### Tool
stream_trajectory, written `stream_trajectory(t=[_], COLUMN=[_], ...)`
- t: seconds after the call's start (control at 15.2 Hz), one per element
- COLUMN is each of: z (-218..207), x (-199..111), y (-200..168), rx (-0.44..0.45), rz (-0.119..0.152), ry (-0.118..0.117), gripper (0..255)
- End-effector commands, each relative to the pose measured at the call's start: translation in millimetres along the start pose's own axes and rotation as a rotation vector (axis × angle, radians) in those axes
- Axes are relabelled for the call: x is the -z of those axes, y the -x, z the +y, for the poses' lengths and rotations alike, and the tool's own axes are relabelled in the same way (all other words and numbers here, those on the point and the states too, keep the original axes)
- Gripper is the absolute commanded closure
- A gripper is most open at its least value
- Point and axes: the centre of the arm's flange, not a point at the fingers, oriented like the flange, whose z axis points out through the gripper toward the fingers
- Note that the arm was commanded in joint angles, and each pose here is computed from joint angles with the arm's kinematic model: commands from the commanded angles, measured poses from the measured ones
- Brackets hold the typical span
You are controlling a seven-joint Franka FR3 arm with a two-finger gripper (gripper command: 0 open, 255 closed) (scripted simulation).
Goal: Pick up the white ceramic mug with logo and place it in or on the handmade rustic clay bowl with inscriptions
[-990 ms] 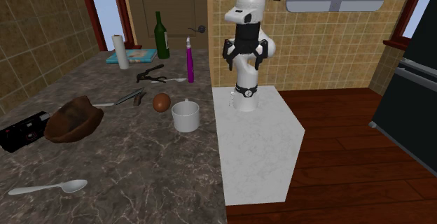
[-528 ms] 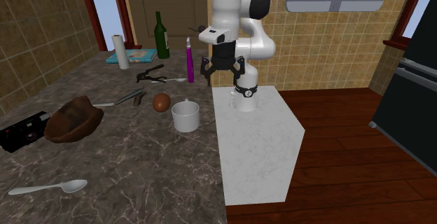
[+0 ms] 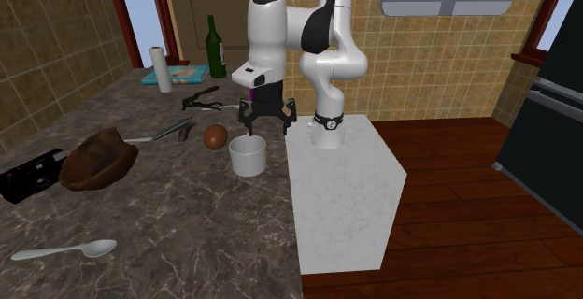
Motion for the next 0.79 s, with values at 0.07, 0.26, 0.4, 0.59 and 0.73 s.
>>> stream_trajectory(t=[0.07, 0.26, 0.4, 0.59, 0.73], z=[8.3, 8.3, 8.3, 8.3, 8.3], x=[-15.3, -31.1, -44.7, -44.7, -44.7], y=[1.3, 1.3, 1.3, 1.3, 1.3], rx=[0.0, 0.0, 0.0, 0.0, 0.0], rz=[0.0, 0.0, 0.0, 0.0, 0.0], ry=[0.002, 0.002, 0.002, 0.002, 0.002], gripper=[0, 0, 0, 0, 0])
